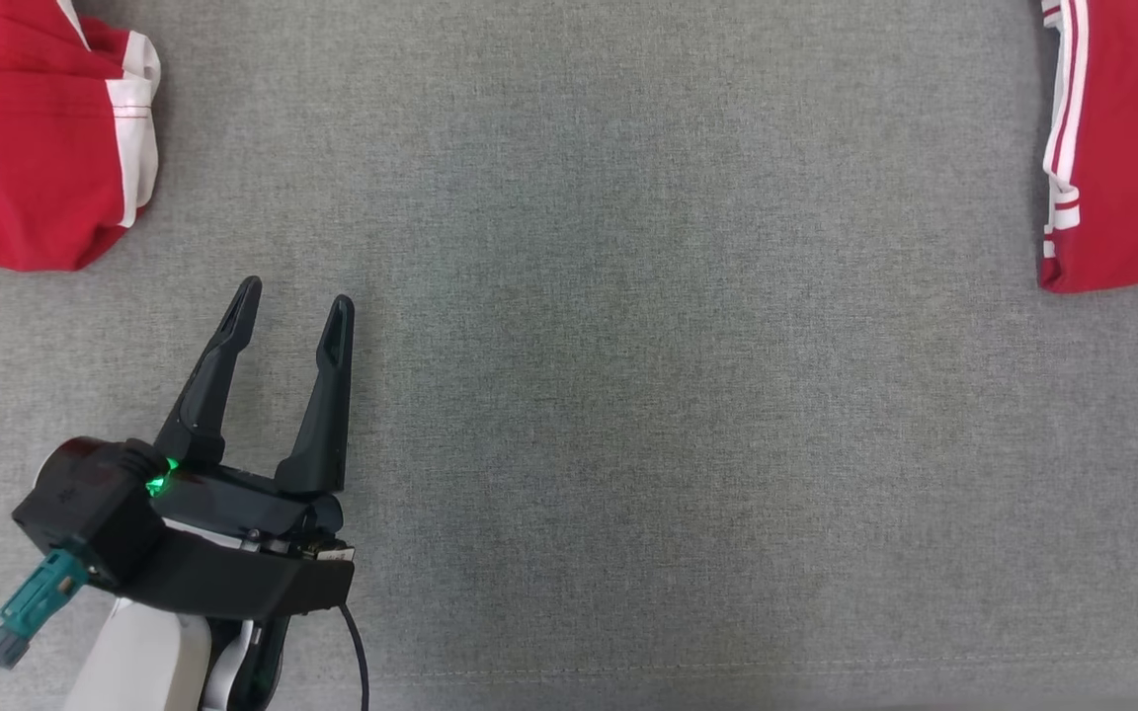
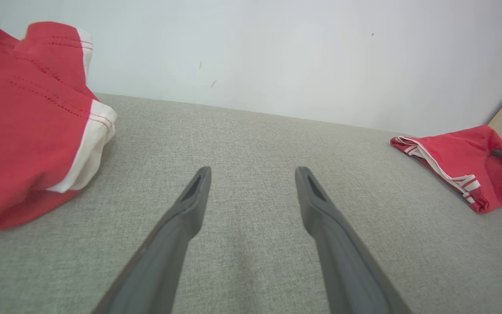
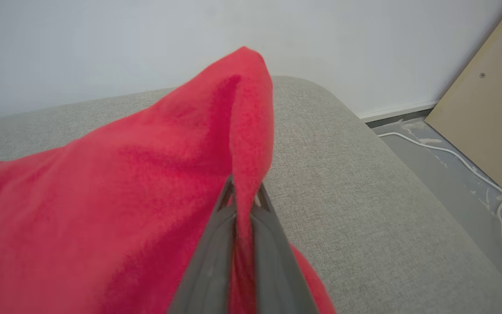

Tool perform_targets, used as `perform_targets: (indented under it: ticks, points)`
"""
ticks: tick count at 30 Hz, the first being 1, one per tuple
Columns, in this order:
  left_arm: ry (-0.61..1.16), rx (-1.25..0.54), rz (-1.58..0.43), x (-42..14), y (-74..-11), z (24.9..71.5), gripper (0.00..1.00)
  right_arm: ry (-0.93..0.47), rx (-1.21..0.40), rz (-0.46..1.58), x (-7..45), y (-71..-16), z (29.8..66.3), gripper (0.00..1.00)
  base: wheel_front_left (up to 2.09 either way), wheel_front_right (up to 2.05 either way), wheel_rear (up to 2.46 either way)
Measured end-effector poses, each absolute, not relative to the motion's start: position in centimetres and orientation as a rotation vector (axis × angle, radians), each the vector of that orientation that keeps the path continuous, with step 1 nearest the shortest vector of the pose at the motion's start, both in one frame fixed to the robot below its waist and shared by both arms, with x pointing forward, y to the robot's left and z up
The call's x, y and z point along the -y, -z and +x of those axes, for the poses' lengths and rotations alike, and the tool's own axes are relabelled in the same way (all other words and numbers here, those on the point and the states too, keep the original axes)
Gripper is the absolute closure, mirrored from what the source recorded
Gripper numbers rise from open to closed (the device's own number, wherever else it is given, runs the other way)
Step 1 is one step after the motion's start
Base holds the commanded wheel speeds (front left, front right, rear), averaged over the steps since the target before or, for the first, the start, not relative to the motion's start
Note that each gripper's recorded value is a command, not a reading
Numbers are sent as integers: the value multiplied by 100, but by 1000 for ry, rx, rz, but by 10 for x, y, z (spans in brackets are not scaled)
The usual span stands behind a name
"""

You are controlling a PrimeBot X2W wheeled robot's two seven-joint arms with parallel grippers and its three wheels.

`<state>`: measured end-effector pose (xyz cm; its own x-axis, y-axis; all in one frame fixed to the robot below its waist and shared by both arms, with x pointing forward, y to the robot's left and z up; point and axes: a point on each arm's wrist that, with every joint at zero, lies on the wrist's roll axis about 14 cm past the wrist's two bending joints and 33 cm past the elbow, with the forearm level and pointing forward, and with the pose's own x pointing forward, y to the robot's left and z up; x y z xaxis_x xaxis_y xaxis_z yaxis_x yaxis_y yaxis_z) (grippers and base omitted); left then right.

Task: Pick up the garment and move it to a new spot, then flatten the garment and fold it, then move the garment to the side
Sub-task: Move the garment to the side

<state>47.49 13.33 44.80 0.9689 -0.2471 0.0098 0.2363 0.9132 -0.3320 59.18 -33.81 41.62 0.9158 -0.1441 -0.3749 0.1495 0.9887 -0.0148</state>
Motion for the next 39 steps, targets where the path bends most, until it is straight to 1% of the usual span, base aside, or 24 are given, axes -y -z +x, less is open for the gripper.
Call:
perform_targets:
  ticks: [1, 11, 14, 20, 21, 25, 30, 39]
  points:
    - [247, -32, -337, -134, -448, 474, 0, 154, -384, 14, 338, -416, 592, 0, 0, 0, 0]
    - [240, -16, -340, -134, -458, 470, 0, 217, -340, -80, 350, -435, 585, 0, 0, 0, 0]
    - [241, -4, -342, -133, -463, 469, 0, 211, -311, -92, 349, -448, 583, 0, 0, 0, 0]
    - [239, 16, -340, -133, -475, 464, 0, 107, -244, -108, 323, -475, 583, 0, 0, 0, 0]
    - [239, 16, -340, -133, -475, 464, 0, 107, -244, -108, 323, -475, 583, 0, 0, 0, 0]
    - [231, 36, -334, -136, -486, 460, 0, 24, -189, -85, 296, -496, 579, 0, 0, 0, 0]
    - [221, 59, -337, -138, -498, 452, 0, -74, -182, -62, 260, -494, 555, 0, 0, 0, 0]
    - [209, 74, -345, -138, -512, 423, 0, -160, -119, -9, 230, -516, 508, 0, 0, 0, 0]
